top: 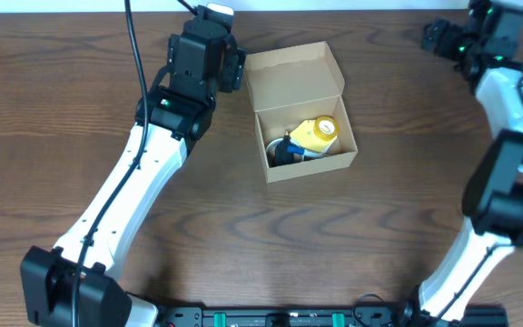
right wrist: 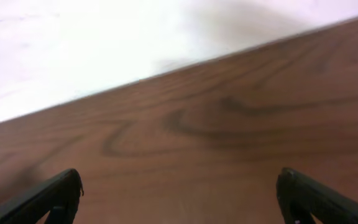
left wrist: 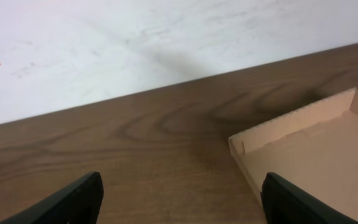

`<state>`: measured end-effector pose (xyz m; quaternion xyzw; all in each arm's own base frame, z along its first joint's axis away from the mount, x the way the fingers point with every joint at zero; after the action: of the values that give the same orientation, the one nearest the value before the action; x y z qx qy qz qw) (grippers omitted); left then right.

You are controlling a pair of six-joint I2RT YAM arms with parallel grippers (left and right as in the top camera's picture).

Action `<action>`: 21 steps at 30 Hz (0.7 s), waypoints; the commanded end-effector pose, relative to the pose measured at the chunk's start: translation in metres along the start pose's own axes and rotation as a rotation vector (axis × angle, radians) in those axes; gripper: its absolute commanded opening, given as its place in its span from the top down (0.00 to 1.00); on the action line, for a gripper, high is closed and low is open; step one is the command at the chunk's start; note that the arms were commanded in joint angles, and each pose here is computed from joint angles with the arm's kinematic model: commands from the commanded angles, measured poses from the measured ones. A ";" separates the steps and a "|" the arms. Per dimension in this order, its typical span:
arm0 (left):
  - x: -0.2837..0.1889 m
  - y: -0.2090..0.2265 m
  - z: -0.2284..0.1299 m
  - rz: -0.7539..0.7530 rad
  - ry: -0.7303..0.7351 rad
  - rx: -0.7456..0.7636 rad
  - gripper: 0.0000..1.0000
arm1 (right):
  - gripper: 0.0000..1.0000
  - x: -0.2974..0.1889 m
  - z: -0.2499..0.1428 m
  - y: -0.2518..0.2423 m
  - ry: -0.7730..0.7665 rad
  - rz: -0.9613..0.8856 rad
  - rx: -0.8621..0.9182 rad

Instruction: Pack container

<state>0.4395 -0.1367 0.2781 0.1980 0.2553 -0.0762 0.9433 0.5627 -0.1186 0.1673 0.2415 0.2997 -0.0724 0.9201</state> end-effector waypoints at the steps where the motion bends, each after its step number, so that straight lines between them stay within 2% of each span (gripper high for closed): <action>1: -0.009 0.005 0.012 0.010 -0.027 -0.015 0.18 | 0.01 -0.037 0.017 0.002 -0.021 -0.089 -0.113; 5: -0.009 0.004 0.007 0.004 -0.003 -0.012 0.18 | 0.01 -0.069 0.001 -0.007 0.091 -0.197 -0.150; 12: -0.009 0.003 0.004 0.002 0.009 -0.008 0.18 | 0.01 -0.114 -0.026 -0.008 0.262 -0.242 -0.190; 16: -0.009 0.003 0.004 0.002 0.009 -0.007 0.18 | 0.01 -0.145 -0.029 -0.005 0.290 -0.308 -0.229; 21: -0.009 0.003 0.004 0.001 0.010 -0.007 0.18 | 0.01 -0.167 -0.022 0.038 0.223 -0.220 -0.303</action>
<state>0.4343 -0.1346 0.2698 0.2046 0.2769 -0.0784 0.9356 0.4264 -0.0929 0.2475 0.0980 0.4509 -0.1243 0.8784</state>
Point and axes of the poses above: each gripper's point midway between its finger pads, its own x axis out along the fingers, its own y axis along the line the jaws close on, z = x × y, the point moved 3 cm from there along -x, back along the fingers, and after that the axes turned 12 degrees about x, right-handed, at the moved point
